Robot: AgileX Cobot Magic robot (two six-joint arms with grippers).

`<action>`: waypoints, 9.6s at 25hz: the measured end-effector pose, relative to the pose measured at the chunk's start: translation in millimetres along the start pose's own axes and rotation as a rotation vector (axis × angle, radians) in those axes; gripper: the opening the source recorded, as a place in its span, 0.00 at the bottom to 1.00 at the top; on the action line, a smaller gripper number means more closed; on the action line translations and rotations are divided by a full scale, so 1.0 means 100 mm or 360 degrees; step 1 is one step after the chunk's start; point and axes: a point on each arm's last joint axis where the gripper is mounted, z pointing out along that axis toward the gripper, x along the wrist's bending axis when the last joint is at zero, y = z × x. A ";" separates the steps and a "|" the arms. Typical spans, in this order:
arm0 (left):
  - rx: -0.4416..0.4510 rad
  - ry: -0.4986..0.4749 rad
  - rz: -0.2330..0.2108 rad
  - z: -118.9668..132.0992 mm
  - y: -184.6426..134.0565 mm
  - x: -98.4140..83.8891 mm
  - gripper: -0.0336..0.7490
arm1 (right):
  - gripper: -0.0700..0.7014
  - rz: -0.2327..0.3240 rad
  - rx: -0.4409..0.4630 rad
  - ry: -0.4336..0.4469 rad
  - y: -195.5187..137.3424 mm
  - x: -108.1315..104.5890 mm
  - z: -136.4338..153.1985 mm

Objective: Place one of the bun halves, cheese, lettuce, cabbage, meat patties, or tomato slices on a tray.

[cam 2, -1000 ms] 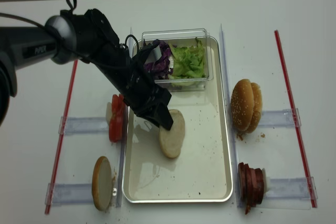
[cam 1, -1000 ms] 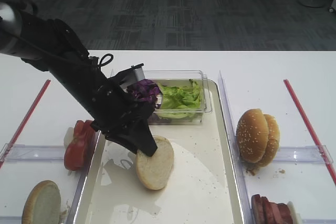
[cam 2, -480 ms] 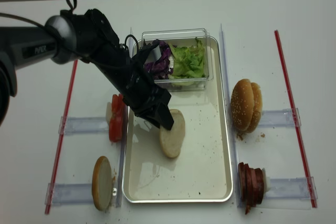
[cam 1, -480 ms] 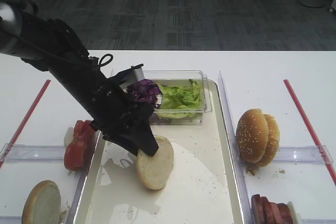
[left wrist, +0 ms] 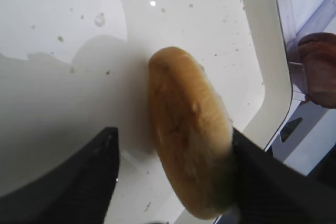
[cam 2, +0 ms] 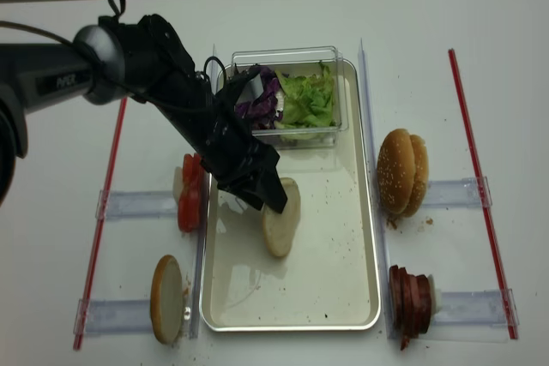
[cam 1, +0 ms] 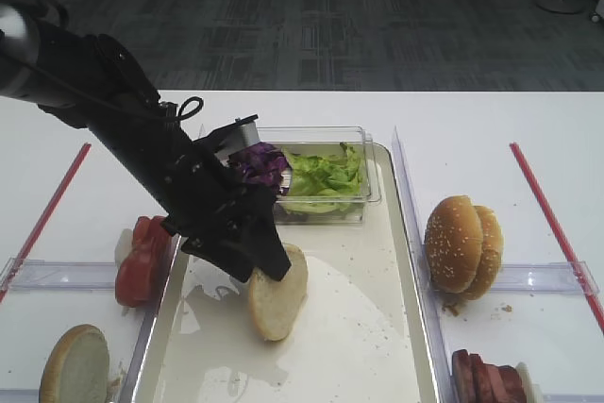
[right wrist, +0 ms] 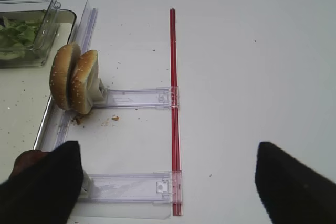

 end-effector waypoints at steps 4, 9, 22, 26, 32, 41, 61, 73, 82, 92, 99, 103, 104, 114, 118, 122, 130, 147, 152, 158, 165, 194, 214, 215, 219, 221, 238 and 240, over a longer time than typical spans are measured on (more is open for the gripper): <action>0.0014 0.0020 0.0012 0.00 -0.01 0.01 0.57 | 0.97 0.0000 0.0000 0.0000 0.00 0.00 0.00; 0.0036 0.0059 0.0034 0.00 -0.02 0.03 0.58 | 0.97 0.0000 0.0000 0.0000 0.00 0.00 0.00; 0.0021 0.0102 0.0049 0.00 -0.01 0.06 0.58 | 0.97 0.0000 0.0000 0.0000 0.00 0.00 0.00; 0.0020 0.0106 0.0050 0.00 -0.01 0.06 0.58 | 0.97 0.0000 0.0000 0.0000 0.00 0.00 0.00; 0.0023 0.0104 0.0049 0.00 -0.01 0.06 0.58 | 0.97 0.0000 0.0000 0.0000 0.00 0.00 0.00; 0.0049 0.0100 0.0059 -0.17 0.12 -0.06 0.58 | 0.97 0.0000 0.0000 0.0000 0.00 0.00 0.00; -0.0058 0.0691 -0.0184 -0.74 0.31 -0.12 0.58 | 0.97 0.0000 0.0000 0.0000 0.00 0.00 0.00; -0.0142 0.0965 -0.0181 -1.06 0.20 -0.21 0.58 | 0.97 0.0000 0.0000 0.0000 0.00 0.00 0.00; -0.0231 0.1063 -0.0283 -1.33 0.12 -0.11 0.58 | 0.97 0.0000 0.0000 0.0000 0.00 0.00 0.00; -0.0323 0.1145 -0.0486 -1.74 -0.06 0.26 0.58 | 0.97 0.0000 0.0000 0.0000 0.00 0.00 0.00; -0.0328 0.1207 -0.0541 -1.92 -0.17 0.46 0.58 | 0.97 0.0000 0.0000 0.0000 0.00 0.00 0.00; -0.0324 0.1211 -0.0542 -1.97 -0.21 0.52 0.58 | 0.97 0.0000 0.0000 0.0000 0.00 0.00 0.00; -0.0321 0.1206 -0.0529 -1.97 -0.21 0.52 0.58 | 0.97 0.0000 0.0000 0.0000 0.00 0.00 0.00; -0.0329 0.1112 -0.0476 -1.94 -0.19 0.48 0.74 | 0.97 0.0000 0.0000 0.0000 0.00 0.00 0.00; -0.0329 0.1112 -0.0476 -1.94 -0.19 0.48 0.75 | 0.97 0.0000 0.0000 0.0000 0.00 0.00 0.00; -0.0329 0.1112 -0.0476 -1.94 -0.19 0.48 0.75 | 0.97 0.0000 0.0000 0.0000 0.00 0.00 0.00; -0.0433 0.1143 -0.0429 -2.11 -0.30 0.26 0.75 | 0.97 0.0000 0.0000 0.0000 0.00 0.00 0.00; -0.0757 0.1247 -0.0250 -2.43 -1.30 -0.69 0.75 | 0.97 0.0000 0.0000 0.0000 0.00 0.00 0.00; -0.0806 0.1268 -0.0221 -2.40 -1.57 -0.83 0.75 | 0.97 0.0000 0.0000 0.0000 0.00 0.00 0.00; -0.0825 0.1273 -0.0211 -2.25 -1.89 -0.91 0.75 | 0.97 0.0000 0.0000 0.0000 0.00 0.00 0.00; -0.0894 0.1288 -0.0181 -2.05 -2.32 -1.01 0.75 | 0.97 0.0000 0.0000 0.0000 0.00 0.00 0.00; -0.1128 0.1267 -0.0108 -1.10 -3.29 -0.83 0.75 | 0.97 0.0000 0.0000 0.0000 0.00 0.00 0.00; -0.1330 0.1297 -0.0027 -1.04 -3.39 -0.85 0.75 | 0.97 0.0000 0.0000 0.0000 0.00 0.00 0.00; -0.1357 0.1302 -0.0014 -1.04 -3.41 -0.86 0.75 | 0.97 0.0000 0.0000 0.0000 0.00 0.00 0.00; -0.1476 0.1330 0.0045 -1.01 -3.52 -0.91 0.75 | 0.97 0.0000 0.0000 0.0000 0.00 0.00 0.00; -0.1525 0.1343 0.0064 -1.00 -3.56 -0.92 0.75 | 0.97 0.0000 0.0000 0.0000 0.00 0.00 0.00; -0.1549 0.1356 0.0019 -1.00 -3.59 -0.91 0.75 | 0.97 0.0001 0.0000 0.0002 0.00 0.00 0.00; -0.1549 0.1354 0.0020 -1.00 -3.59 -0.91 0.74 | 0.97 0.0001 0.0000 0.0002 0.00 0.00 0.00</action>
